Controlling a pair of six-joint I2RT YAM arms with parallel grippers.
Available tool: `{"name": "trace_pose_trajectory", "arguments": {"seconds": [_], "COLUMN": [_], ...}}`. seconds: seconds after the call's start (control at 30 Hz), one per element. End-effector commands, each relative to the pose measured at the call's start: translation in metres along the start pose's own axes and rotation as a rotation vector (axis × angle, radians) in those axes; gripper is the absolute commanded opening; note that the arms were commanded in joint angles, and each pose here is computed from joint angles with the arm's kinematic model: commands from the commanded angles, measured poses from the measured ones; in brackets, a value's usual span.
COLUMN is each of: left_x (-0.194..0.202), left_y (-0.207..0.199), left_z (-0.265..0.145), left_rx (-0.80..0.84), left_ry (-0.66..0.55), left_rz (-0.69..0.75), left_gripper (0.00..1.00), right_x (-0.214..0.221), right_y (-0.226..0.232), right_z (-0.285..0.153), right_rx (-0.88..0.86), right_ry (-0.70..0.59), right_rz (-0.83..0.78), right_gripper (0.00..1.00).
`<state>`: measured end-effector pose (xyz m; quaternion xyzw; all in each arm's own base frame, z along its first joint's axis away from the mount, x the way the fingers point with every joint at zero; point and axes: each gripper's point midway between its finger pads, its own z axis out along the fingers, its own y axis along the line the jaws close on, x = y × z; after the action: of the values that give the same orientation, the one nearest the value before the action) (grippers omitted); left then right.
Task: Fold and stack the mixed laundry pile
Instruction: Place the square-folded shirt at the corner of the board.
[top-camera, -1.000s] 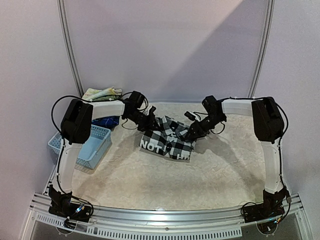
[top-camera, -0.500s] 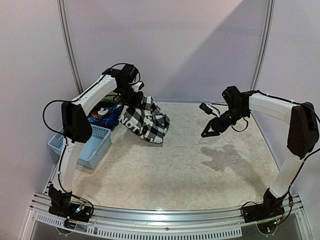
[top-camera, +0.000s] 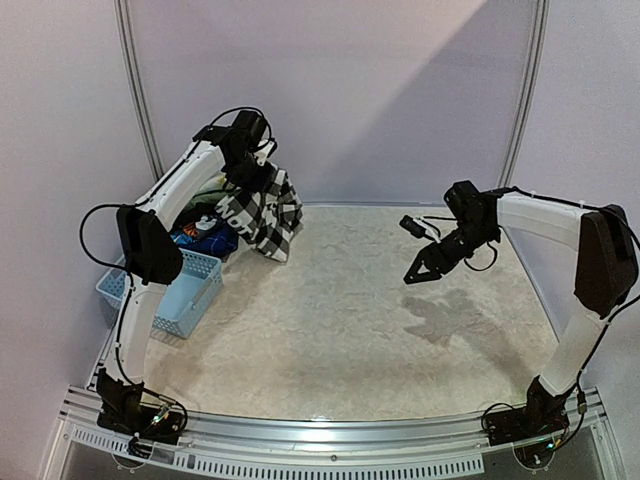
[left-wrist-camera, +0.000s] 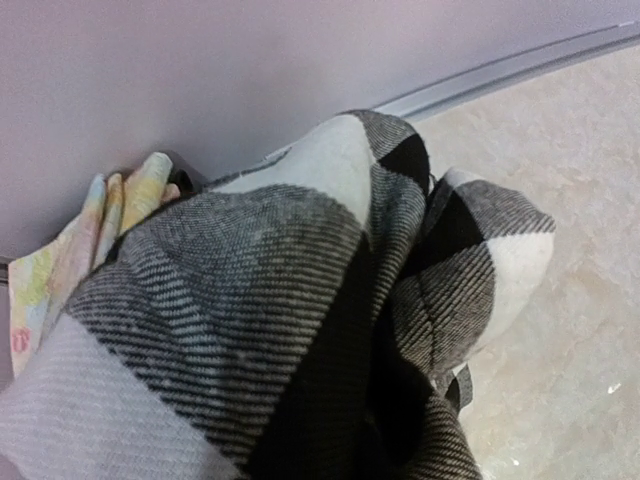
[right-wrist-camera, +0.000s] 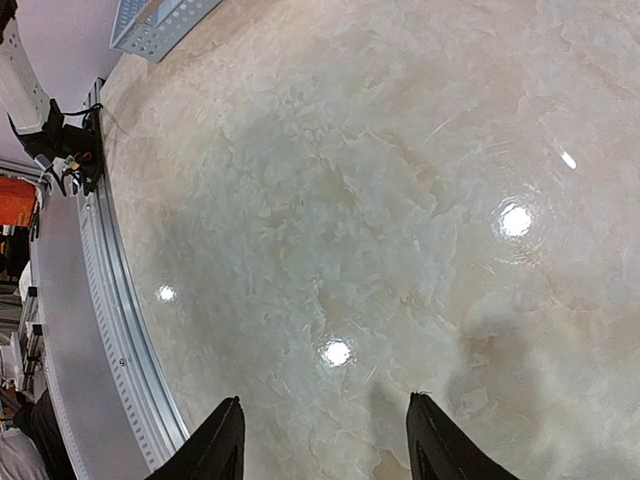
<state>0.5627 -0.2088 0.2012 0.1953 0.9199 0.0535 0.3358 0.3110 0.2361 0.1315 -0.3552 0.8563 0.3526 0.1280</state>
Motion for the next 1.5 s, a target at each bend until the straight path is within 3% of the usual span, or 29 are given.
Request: {"name": "trace_pose_trajectory", "arguments": {"seconds": [0.0, 0.3, 0.73, 1.03, 1.27, 1.47], "left_x": [-0.048, -0.095, -0.102, -0.074, -0.046, -0.025], "left_y": [0.04, 0.068, 0.143, 0.209, 0.281, 0.295], "left_z": [-0.011, -0.028, -0.064, -0.025, -0.008, 0.026], "left_rx": [-0.175, -0.247, -0.205, -0.04, -0.019, 0.129], "left_ry": [-0.181, -0.379, -0.469, -0.473, -0.508, -0.494], "left_rz": [0.061, 0.007, -0.123, -0.377, -0.569, -0.717], "left_gripper": [0.0, 0.0, 0.0, 0.0, 0.0, 0.0], "right_x": [0.008, 0.013, 0.02, 0.025, 0.033, 0.037], "right_y": [0.004, -0.003, -0.018, -0.018, -0.013, -0.009], "right_z": [0.004, 0.012, 0.031, 0.044, 0.058, 0.068], "right_rx": [-0.021, -0.026, -0.039, -0.033, -0.047, -0.054], "right_ry": [0.008, 0.038, 0.107, 0.171, 0.224, 0.258], "right_rz": [-0.006, 0.017, 0.054, 0.036, 0.023, 0.003], "right_gripper": [0.56, 0.56, 0.56, 0.56, 0.56, 0.56]}}
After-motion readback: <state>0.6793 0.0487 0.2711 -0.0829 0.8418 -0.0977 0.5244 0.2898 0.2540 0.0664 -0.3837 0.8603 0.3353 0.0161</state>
